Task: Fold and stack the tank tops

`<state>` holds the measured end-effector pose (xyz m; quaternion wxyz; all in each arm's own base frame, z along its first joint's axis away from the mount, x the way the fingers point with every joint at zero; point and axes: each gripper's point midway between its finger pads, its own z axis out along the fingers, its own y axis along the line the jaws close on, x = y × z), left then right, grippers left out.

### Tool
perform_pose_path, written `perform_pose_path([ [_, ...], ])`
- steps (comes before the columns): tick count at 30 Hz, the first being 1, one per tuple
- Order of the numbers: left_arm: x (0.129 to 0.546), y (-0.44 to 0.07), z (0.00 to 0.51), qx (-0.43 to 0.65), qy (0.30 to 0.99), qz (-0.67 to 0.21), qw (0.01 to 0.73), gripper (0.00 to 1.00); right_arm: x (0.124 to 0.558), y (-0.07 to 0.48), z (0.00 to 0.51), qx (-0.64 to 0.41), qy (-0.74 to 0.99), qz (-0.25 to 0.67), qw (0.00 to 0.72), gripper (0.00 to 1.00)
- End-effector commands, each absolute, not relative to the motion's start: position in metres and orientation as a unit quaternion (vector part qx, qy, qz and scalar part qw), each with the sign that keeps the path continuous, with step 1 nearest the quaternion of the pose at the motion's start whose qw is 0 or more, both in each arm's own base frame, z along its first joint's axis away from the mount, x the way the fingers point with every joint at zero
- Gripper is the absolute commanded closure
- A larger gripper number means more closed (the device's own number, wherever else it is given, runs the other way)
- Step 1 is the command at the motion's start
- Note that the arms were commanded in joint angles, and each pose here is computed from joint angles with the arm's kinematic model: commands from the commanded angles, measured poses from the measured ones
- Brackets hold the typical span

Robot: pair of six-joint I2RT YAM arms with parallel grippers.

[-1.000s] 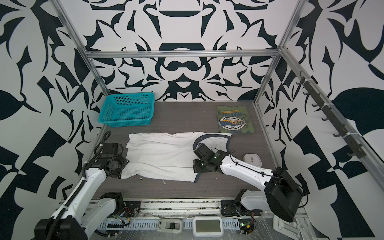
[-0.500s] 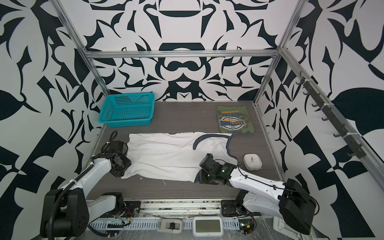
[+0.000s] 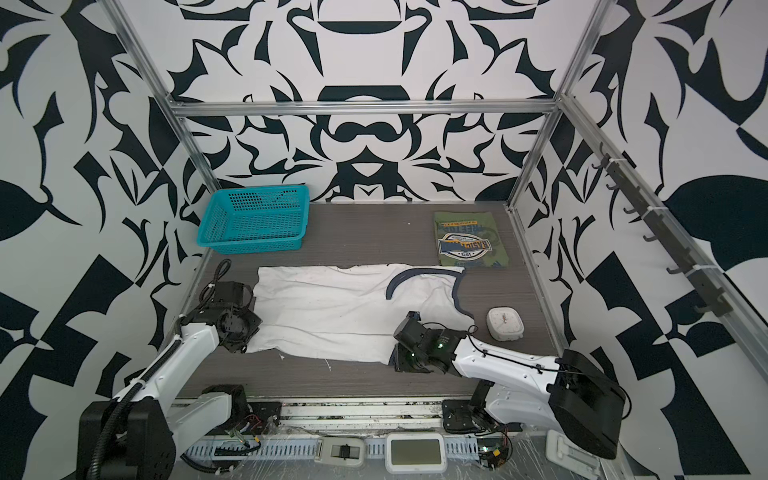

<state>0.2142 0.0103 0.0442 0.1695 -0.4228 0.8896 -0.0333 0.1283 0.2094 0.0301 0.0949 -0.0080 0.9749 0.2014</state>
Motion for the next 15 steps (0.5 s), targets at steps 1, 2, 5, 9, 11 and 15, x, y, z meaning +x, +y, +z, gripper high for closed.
perform_pose_path([
  [1, 0.208, 0.01, 0.051, -0.421, 0.892, -0.028, 0.165, 0.86, 0.135, 0.233, 0.044, -0.018, 0.965, 0.239, 0.109, 0.49],
  [2, 0.208, 0.01, 0.053, -0.421, 0.891, -0.028, 0.168, 0.87, 0.135, 0.236, 0.043, -0.021, 0.965, 0.239, 0.108, 0.49],
  [5, 0.206, 0.009, 0.057, -0.421, 0.89, -0.032, 0.172, 0.88, 0.137, 0.238, 0.037, -0.023, 0.967, 0.23, 0.106, 0.51],
  [9, 0.203, 0.01, 0.06, -0.423, 0.888, -0.034, 0.177, 0.9, 0.139, 0.25, 0.035, -0.031, 0.966, 0.236, 0.102, 0.59],
  [11, 0.203, 0.011, 0.062, -0.423, 0.887, -0.033, 0.181, 0.91, 0.14, 0.254, 0.037, -0.036, 0.966, 0.236, 0.103, 0.67],
  [15, 0.205, 0.014, 0.07, -0.422, 0.886, -0.027, 0.193, 0.94, 0.144, 0.253, 0.045, -0.041, 0.966, 0.226, 0.115, 0.82],
])
